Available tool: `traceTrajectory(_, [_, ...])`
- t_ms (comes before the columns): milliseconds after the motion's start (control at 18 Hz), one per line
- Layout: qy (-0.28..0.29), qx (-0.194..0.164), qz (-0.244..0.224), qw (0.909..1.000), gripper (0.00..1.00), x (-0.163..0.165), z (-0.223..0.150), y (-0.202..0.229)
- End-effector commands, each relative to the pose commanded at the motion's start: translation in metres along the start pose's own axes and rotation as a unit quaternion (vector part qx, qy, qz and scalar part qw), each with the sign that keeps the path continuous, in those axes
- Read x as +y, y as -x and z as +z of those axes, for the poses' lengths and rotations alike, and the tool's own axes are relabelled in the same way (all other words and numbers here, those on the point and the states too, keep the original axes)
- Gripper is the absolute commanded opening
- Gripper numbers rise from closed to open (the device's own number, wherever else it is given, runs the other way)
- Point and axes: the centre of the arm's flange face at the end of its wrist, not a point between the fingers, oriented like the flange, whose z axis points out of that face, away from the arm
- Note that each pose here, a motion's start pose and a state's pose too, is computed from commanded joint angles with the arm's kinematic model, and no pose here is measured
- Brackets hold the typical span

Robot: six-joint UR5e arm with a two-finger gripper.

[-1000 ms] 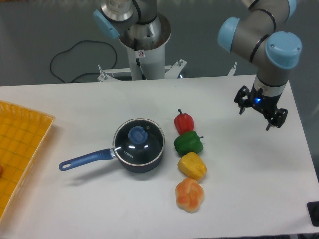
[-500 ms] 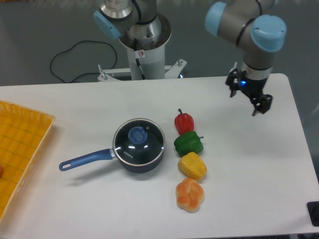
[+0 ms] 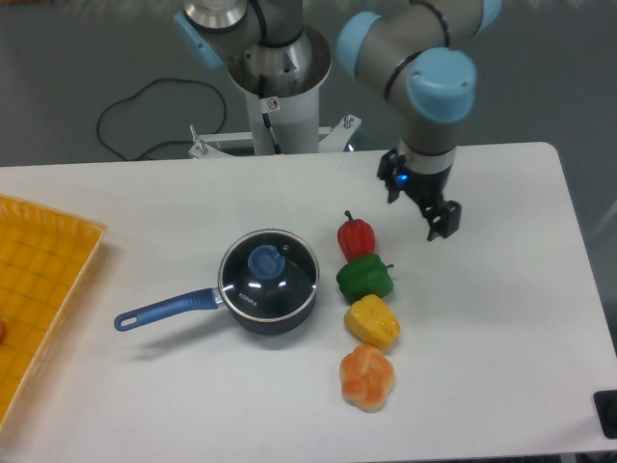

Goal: Open the lid
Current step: 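Move the open gripper toward the blue-knobbed glass lid of the saucepan, then lower the gripper over the lid's blue knob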

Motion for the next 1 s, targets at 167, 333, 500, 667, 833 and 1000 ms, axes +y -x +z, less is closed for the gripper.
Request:
traceTrajectory(167, [0.026, 0.0, 0.004, 0.9997, 1.0, -0.029, -0.002, -0.024])
traceTrajectory(333, [0.027, 0.008, -0.006, 0.9996, 1.0, -0.05, 0.002, -0.043])
traceTrajectory(500, [0.028, 0.011, -0.038, 0.9988, 1.0, -0.061, 0.004, -0.055])
traceTrajectory(667, [0.028, 0.012, -0.025, 0.9992, 1.0, -0.078, 0.005, -0.066])
traceTrajectory(833, [0.023, 0.02, -0.014, 0.9994, 1.0, -0.094, 0.015, -0.072])
traceTrajectory(1000, [0.018, 0.033, -0.009, 0.9992, 1.0, -0.105, 0.03, -0.071])
